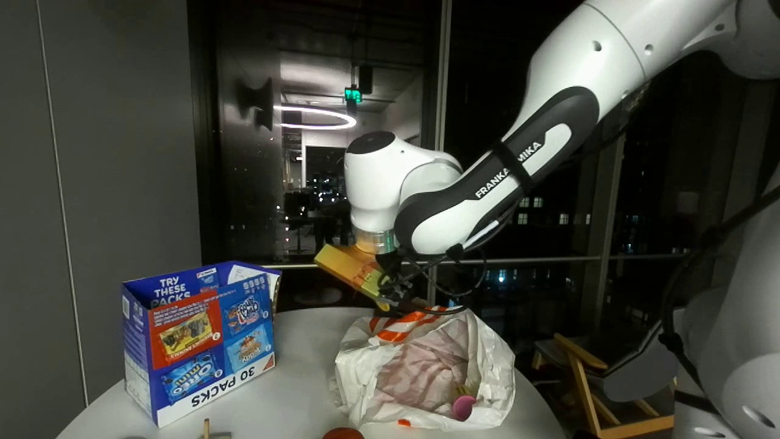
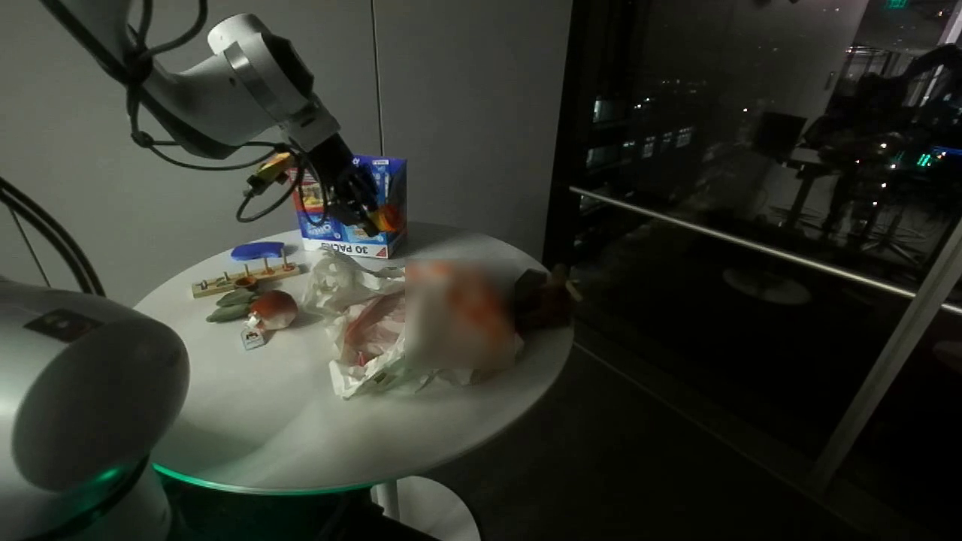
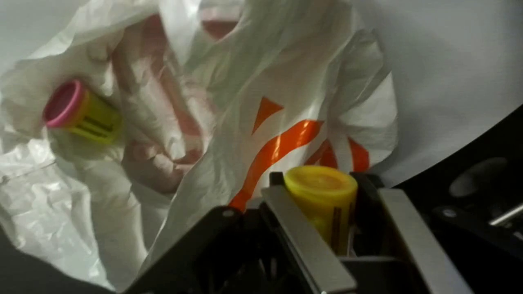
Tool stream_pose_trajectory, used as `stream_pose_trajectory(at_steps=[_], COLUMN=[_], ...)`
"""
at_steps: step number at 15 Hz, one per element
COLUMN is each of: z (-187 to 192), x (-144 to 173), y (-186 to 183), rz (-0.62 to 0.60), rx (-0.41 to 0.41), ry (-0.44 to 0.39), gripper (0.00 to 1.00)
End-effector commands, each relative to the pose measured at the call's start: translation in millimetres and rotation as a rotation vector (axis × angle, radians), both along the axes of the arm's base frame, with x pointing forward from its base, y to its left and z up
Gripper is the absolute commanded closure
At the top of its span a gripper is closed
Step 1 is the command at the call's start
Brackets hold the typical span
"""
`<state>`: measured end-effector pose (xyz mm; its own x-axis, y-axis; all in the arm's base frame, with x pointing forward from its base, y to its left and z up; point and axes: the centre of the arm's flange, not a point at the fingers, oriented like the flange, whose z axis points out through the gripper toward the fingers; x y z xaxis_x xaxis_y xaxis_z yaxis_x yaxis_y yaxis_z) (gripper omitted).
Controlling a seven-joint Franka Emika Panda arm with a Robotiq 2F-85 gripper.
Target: Put the yellow containers and radish in the plastic bag.
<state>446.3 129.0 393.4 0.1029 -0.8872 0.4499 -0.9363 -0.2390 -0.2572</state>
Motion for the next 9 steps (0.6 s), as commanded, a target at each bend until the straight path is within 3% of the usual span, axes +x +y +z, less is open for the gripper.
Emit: stream_pose_trajectory(at_steps=[1, 6, 9], z=[-2, -64, -106], x=[-33, -51, -49], y=[-29, -30, -34], rz=[-0.072, -0.015, -0.025], rx=[-0.003, 0.127, 0.132], ry=[0.081, 0.330, 0.405], gripper=[0.79, 0.81, 0.81])
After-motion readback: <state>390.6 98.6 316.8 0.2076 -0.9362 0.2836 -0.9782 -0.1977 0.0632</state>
